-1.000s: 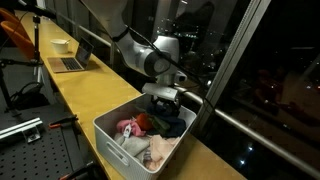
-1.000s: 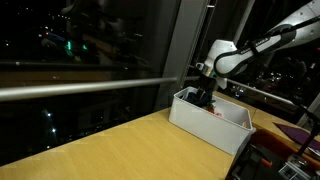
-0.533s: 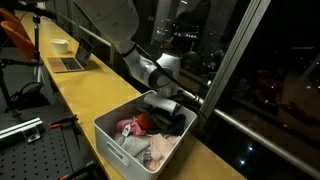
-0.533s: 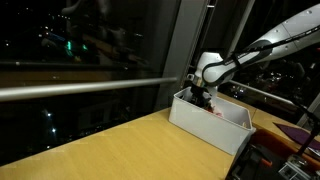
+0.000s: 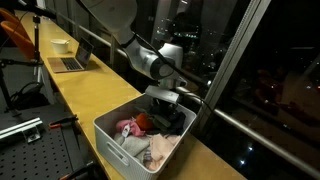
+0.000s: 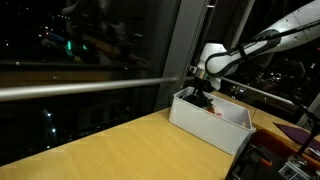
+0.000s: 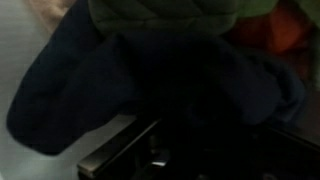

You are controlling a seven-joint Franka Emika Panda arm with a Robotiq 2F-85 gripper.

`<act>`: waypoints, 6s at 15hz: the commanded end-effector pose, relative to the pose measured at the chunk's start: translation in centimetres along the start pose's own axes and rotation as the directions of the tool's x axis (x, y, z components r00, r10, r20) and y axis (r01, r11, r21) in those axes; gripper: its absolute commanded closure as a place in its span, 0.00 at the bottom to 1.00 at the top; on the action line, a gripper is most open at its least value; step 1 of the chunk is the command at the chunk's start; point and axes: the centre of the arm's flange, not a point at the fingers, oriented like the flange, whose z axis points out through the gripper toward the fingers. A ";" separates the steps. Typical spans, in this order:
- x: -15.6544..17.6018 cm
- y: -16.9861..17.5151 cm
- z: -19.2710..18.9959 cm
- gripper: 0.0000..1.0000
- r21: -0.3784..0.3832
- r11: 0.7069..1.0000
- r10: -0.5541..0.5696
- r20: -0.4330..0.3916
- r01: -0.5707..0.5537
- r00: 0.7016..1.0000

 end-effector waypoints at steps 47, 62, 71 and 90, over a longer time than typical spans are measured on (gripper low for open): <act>-5.9 -23.8 -21.3 0.06 -0.067 0.933 -0.358 -0.111 0.352 0.927; -7.5 -5.8 -16.5 0.00 -0.205 0.803 -0.582 -0.073 0.559 0.810; -6.8 -1.9 -8.6 0.00 -0.089 0.734 -0.679 -0.067 0.673 0.731; -5.0 -3.6 -6.2 1.00 0.001 0.741 -0.671 -0.032 0.671 0.741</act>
